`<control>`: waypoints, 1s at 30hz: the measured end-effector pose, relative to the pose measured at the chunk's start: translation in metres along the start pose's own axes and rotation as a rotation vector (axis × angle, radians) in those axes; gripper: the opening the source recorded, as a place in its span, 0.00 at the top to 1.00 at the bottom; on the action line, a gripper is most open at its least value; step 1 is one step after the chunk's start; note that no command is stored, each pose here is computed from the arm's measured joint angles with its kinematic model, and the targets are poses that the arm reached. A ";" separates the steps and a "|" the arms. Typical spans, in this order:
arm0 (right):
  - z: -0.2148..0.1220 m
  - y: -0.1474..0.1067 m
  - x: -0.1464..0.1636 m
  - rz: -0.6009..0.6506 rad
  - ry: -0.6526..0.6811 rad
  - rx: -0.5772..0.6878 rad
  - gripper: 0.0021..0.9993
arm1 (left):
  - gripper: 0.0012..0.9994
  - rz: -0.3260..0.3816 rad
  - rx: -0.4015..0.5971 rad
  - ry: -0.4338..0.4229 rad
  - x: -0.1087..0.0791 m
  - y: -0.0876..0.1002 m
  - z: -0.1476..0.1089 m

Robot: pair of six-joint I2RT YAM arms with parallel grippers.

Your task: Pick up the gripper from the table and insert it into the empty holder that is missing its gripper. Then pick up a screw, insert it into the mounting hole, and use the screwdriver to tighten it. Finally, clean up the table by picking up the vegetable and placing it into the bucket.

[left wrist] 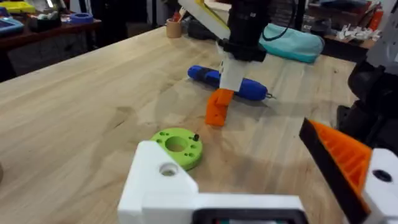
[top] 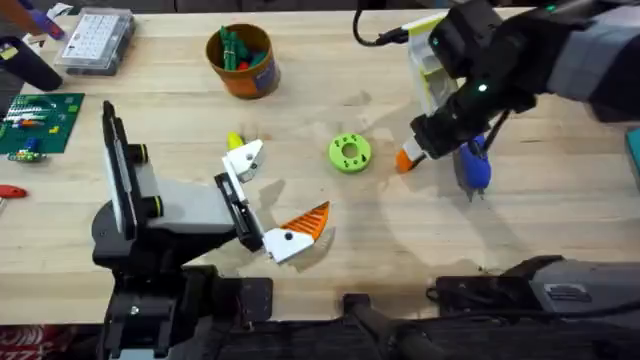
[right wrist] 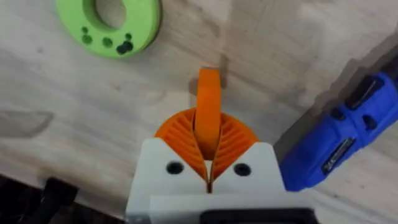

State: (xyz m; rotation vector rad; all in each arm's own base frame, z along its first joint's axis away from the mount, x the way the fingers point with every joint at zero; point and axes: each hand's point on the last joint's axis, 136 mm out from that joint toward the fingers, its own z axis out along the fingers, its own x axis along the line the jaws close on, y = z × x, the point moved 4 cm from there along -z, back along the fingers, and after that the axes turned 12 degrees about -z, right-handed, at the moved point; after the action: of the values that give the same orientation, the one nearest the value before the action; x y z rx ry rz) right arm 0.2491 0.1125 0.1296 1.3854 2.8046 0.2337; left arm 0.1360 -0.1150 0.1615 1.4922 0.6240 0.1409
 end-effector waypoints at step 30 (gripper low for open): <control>-0.125 0.023 0.019 0.003 0.034 -0.243 0.99 | 0.01 0.000 0.000 0.000 0.000 0.000 0.000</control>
State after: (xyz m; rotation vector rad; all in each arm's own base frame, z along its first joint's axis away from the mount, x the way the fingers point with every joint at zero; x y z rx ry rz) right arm 0.2465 0.1247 0.2576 1.3416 2.6887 0.5819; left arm 0.1360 -0.1150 0.1615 1.4922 0.6240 0.1409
